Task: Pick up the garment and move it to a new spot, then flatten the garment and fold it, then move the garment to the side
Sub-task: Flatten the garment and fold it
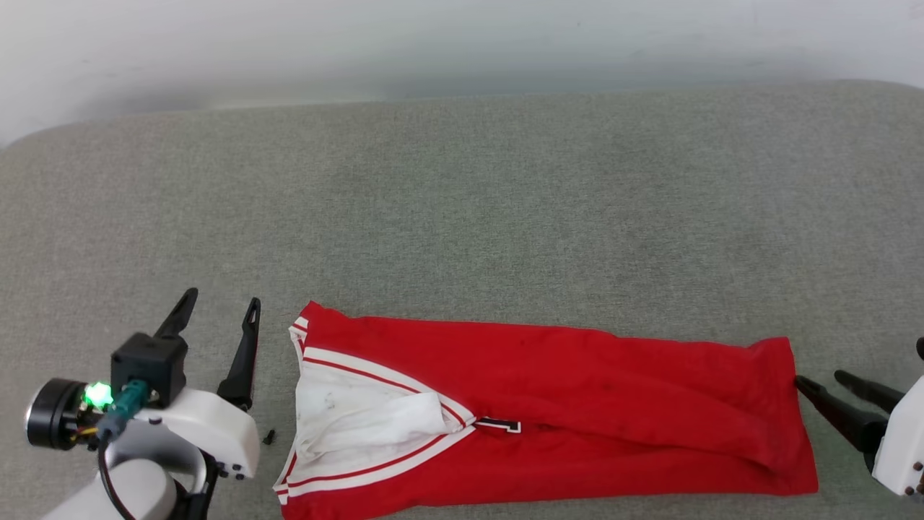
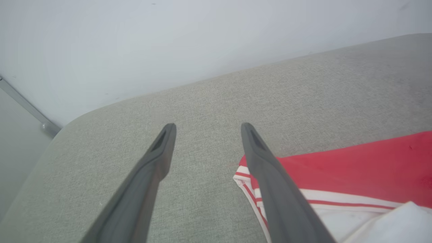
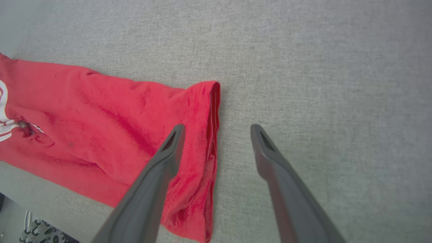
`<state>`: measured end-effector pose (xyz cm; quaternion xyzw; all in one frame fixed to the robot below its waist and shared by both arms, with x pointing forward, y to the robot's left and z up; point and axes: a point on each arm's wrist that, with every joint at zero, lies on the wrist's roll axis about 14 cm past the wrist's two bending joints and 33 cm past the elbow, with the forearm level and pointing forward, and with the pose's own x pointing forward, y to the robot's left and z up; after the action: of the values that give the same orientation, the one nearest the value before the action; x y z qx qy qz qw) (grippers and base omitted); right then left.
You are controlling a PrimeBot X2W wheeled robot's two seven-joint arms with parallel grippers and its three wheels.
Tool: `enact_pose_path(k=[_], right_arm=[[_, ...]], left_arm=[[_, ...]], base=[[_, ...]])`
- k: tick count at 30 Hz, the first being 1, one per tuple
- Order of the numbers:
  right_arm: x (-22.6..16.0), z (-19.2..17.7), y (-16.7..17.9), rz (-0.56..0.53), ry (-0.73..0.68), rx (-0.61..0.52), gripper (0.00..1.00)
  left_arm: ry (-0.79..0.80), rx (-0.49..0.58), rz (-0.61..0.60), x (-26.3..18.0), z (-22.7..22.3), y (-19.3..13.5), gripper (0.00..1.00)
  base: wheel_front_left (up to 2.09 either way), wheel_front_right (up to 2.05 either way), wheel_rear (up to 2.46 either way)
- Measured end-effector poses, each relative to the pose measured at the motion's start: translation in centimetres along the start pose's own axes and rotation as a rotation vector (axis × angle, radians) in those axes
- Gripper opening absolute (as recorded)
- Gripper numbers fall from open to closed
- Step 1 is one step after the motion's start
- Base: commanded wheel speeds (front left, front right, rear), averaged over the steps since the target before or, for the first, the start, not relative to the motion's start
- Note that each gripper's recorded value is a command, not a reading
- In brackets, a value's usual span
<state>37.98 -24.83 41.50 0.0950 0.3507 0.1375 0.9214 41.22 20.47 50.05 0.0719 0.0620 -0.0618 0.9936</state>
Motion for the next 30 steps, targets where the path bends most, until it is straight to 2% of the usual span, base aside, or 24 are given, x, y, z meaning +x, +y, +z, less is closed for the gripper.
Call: enact_pose_path(k=[9, 22, 23, 24, 25, 30], right_arm=[[1.3, -3.6, 2.1, 0.065, 0.122, 0.135, 1.00], [3.3, -5.6, 4.2, 0.120, 0.245, 0.171, 1.00], [3.3, -5.6, 4.2, 0.121, 0.249, 0.166, 0.52], [3.4, -5.6, 4.3, 0.122, 0.249, 0.158, 0.12], [3.4, -5.6, 4.3, 0.120, 0.247, 0.156, 0.00], [3.5, -4.6, 4.1, 0.113, 0.206, 0.138, 0.00]], left_arm=[[-0.096, 0.006, 0.120, -0.9, 0.4, 0.6, 1.00], [-0.179, 0.018, 0.247, -2.2, 0.6, 1.4, 1.00], [-0.184, 0.018, 0.253, -2.3, 0.7, 1.4, 1.00], [-0.188, 0.019, 0.256, -2.4, 0.7, 1.3, 1.00], [-0.192, 0.023, 0.256, -2.4, 0.7, 1.2, 1.00], [-0.203, 0.014, 0.253, -2.6, 0.8, 0.6, 1.00]], base=[[0.00, 0.00, 0.00], [0.00, 0.00, 0.00], [0.00, 0.00, 0.00], [0.00, 0.00, 0.00], [0.00, 0.00, 0.00], [0.00, 0.00, 0.00]])
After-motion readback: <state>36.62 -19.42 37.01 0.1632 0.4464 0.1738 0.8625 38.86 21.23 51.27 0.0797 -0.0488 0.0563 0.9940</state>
